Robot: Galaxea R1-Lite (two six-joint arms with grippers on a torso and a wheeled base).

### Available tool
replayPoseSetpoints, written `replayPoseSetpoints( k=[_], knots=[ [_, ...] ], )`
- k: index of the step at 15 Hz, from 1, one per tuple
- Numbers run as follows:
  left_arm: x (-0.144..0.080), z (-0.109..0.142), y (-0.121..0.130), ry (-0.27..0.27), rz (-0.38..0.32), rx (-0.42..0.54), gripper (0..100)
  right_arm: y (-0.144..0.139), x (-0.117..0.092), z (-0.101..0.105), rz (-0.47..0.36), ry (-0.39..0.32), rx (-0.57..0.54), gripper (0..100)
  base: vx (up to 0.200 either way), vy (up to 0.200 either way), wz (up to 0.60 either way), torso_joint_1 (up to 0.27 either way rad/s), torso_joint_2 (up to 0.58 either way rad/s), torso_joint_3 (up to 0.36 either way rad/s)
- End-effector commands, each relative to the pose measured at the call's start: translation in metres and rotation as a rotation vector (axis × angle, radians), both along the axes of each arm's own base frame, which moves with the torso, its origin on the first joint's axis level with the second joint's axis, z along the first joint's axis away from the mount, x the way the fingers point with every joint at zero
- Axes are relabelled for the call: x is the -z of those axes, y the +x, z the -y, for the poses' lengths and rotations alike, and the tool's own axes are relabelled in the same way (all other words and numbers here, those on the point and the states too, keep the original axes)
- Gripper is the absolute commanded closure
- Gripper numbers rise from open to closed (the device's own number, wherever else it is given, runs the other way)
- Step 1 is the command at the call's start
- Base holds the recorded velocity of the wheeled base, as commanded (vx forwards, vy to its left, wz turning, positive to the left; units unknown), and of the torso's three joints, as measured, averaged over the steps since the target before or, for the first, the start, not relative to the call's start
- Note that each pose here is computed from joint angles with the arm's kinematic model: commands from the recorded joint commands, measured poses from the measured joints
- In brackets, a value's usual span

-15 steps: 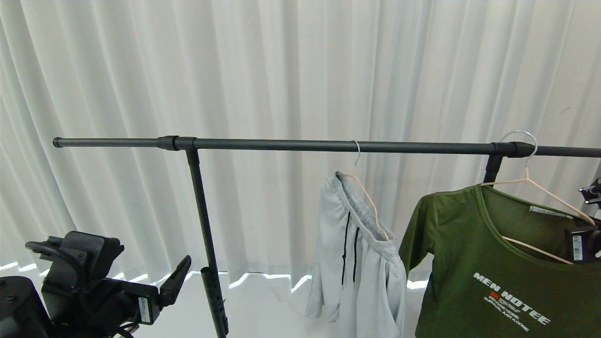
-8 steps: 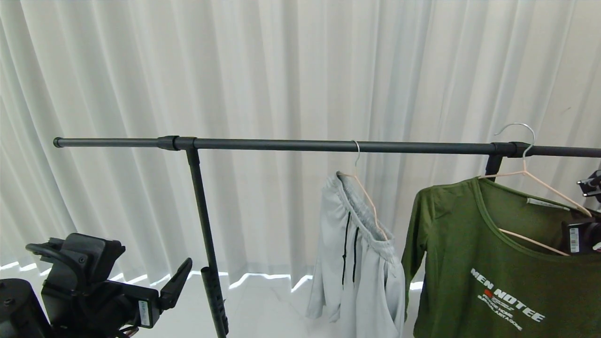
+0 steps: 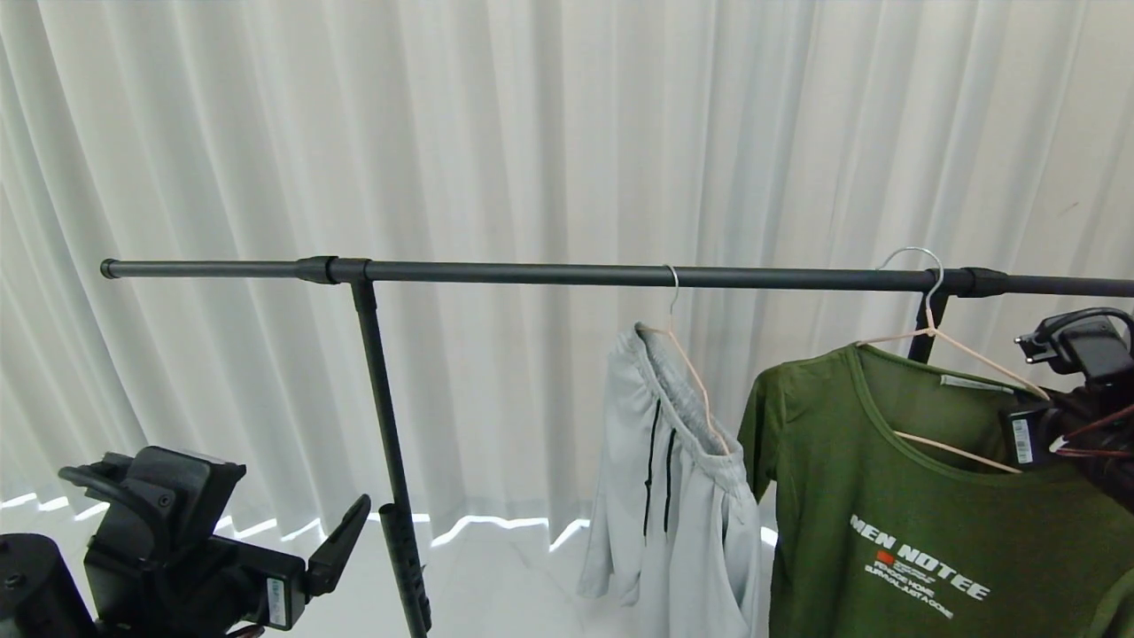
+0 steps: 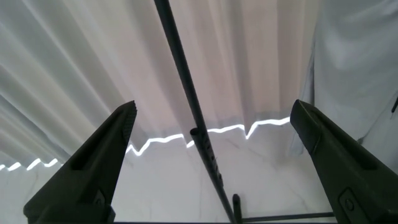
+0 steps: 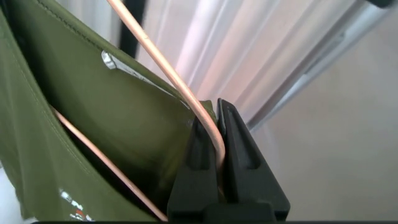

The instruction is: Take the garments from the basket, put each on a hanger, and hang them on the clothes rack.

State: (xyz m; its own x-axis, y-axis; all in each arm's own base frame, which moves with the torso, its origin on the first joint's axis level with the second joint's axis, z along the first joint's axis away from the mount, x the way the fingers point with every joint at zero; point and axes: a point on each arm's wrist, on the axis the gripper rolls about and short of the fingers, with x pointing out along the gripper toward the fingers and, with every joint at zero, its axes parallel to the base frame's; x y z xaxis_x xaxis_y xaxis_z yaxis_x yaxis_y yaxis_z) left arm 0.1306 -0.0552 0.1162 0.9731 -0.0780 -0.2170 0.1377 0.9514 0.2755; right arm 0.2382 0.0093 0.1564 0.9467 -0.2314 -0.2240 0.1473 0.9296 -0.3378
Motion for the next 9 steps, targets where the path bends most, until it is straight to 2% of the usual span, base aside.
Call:
replayPoseSetpoints(
  k=[1, 9],
  knots=[
    [0.0, 0.002, -0.001, -0.001, 0.003, 0.017, 0, 0.015, 0.004, -0.001, -0.016, -0.002, 0.006, 100, 0.0, 0.0, 0.0, 0.0, 0.0, 0.0],
    [0.0, 0.003, -0.001, 0.001, -0.001, 0.02, 0, 0.035, 0.017, -0.003, -0.061, -0.011, 0.028, 100, 0.0, 0.0, 0.0, 0.0, 0.0, 0.0]
  ],
)
